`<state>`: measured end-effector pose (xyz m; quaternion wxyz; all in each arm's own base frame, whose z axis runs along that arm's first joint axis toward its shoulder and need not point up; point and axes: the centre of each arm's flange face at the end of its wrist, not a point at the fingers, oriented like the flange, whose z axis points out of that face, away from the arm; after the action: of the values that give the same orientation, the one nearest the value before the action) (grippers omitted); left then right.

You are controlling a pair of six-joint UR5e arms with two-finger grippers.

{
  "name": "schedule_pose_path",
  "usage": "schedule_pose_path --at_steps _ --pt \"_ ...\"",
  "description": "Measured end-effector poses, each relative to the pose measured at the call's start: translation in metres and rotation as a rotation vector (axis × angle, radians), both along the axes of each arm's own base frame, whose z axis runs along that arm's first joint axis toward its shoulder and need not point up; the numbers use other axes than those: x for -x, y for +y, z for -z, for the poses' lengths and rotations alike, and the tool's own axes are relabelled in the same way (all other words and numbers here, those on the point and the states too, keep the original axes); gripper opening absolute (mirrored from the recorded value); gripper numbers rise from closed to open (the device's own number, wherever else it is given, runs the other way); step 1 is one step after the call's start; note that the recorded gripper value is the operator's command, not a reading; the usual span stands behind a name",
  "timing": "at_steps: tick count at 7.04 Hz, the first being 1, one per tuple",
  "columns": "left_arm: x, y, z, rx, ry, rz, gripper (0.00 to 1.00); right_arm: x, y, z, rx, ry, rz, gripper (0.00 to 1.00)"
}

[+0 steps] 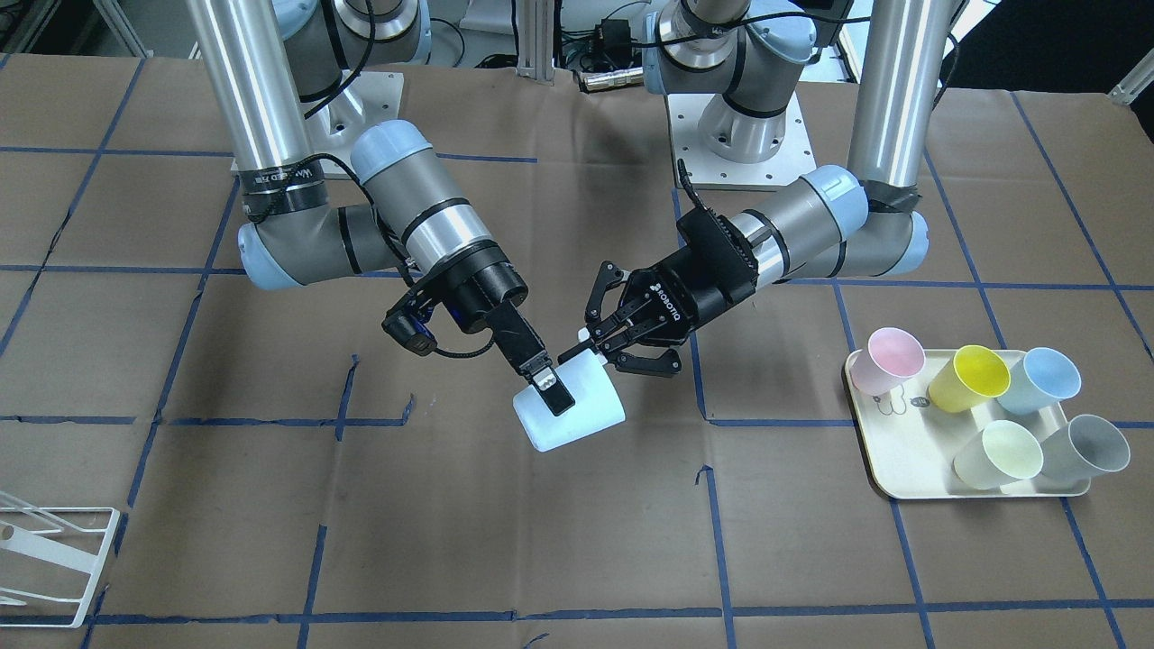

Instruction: Transfer IKEA cup to right arm and place on rack

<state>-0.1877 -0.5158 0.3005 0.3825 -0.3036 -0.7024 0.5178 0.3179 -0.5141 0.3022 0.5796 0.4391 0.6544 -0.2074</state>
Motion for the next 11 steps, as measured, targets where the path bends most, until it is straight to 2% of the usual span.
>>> schedule_pose_path --at_steps 3,4,5,6,7,8,10,11 --pt "0.0005 -0.0003 -0.0013 -0.006 0.005 -0.001 0.02 0.0002 -0.0012 -0.0006 0.002 0.002 0.001 0.83" --pt "0.0006 -0.0003 -0.0016 -0.008 0.007 -0.001 0.17 0.0018 -0.0024 -0.0008 0.002 0.002 0.003 0.71" --pt "0.0007 -0.0003 -0.0019 -0.008 0.007 -0.002 0.41 0.0032 -0.0033 -0.0011 0.003 0.001 0.005 0.64" --pt "0.0006 -0.0008 -0.0024 -0.008 0.008 -0.004 0.56 0.0038 -0.0035 -0.0019 0.004 0.001 0.006 0.62" --pt "0.0004 -0.0009 -0.0033 -0.010 0.012 -0.007 0.79 0.0040 -0.0035 -0.0023 0.005 0.001 0.005 0.58" --pt "-0.0002 -0.0008 -0.0046 -0.013 0.021 -0.013 0.95 0.0041 -0.0034 -0.0025 0.005 0.000 0.005 0.55" --pt "-0.0025 -0.0013 -0.0068 -0.025 0.036 -0.024 0.99 0.0041 -0.0034 -0.0030 0.006 0.000 0.004 0.55" --pt "-0.0068 -0.0020 -0.0076 -0.029 0.039 -0.033 0.99 0.0041 -0.0033 -0.0034 0.006 -0.001 0.004 0.52"
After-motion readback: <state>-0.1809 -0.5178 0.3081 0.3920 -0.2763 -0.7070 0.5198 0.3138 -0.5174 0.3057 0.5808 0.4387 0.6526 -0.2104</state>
